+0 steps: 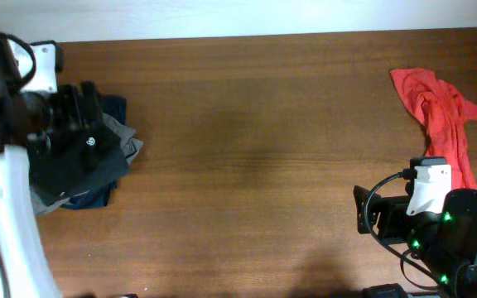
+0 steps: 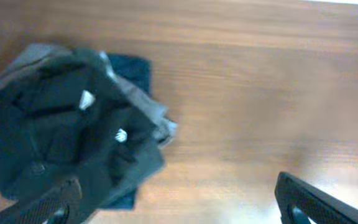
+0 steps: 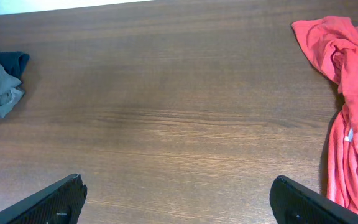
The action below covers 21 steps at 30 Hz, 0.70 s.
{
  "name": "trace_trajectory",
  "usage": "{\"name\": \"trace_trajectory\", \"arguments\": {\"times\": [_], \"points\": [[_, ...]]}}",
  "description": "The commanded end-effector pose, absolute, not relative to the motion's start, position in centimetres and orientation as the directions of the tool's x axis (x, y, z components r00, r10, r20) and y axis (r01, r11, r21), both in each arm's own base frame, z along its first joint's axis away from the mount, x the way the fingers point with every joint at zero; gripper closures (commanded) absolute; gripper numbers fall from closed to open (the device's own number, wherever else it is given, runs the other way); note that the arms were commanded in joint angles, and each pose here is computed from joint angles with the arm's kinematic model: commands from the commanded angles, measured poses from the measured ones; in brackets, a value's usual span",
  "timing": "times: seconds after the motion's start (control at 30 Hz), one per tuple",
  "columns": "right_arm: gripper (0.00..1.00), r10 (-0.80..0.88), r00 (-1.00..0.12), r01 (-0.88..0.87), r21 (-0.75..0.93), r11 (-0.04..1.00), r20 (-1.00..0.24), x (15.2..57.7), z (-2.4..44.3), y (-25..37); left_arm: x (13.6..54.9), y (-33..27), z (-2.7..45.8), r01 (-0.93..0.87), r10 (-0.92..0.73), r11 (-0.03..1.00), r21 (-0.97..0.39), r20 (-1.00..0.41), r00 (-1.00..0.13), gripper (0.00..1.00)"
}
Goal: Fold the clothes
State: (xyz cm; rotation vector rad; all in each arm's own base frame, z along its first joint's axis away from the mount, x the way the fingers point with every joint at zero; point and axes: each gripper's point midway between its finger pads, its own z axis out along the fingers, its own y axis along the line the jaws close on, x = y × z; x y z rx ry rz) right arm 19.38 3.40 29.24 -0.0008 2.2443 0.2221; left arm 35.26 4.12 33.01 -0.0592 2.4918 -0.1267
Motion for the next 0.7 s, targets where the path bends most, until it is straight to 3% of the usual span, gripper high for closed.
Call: {"name": "trace_trajectory", "arguments": {"times": [0.0, 0.2, 0.67], "points": [[0.01, 0.073, -0.631, -0.069, 0.150, 0.986, -0.773, 19.5, 29.2, 3.2, 32.4, 1.6, 34.3, 0.040, -0.039, 0.992, -0.119, -0.600, -0.799, 0.01], [0.01, 0.073, -0.631, -0.069, 0.150, 0.986, -0.773, 19.5, 29.2, 3.2, 29.8, 0.1, 34.4, 0.071, -0.010, 0.990, -0.121, -0.566, -0.824, 0.01], [0.01, 0.072, -0.635, -0.070, 0.150, 0.986, -0.770, 19.5, 29.0, 3.2, 30.1, 0.0, 34.6, 0.079, -0.009, 0.989, -0.126, -0.580, -0.814, 0.01]]}}
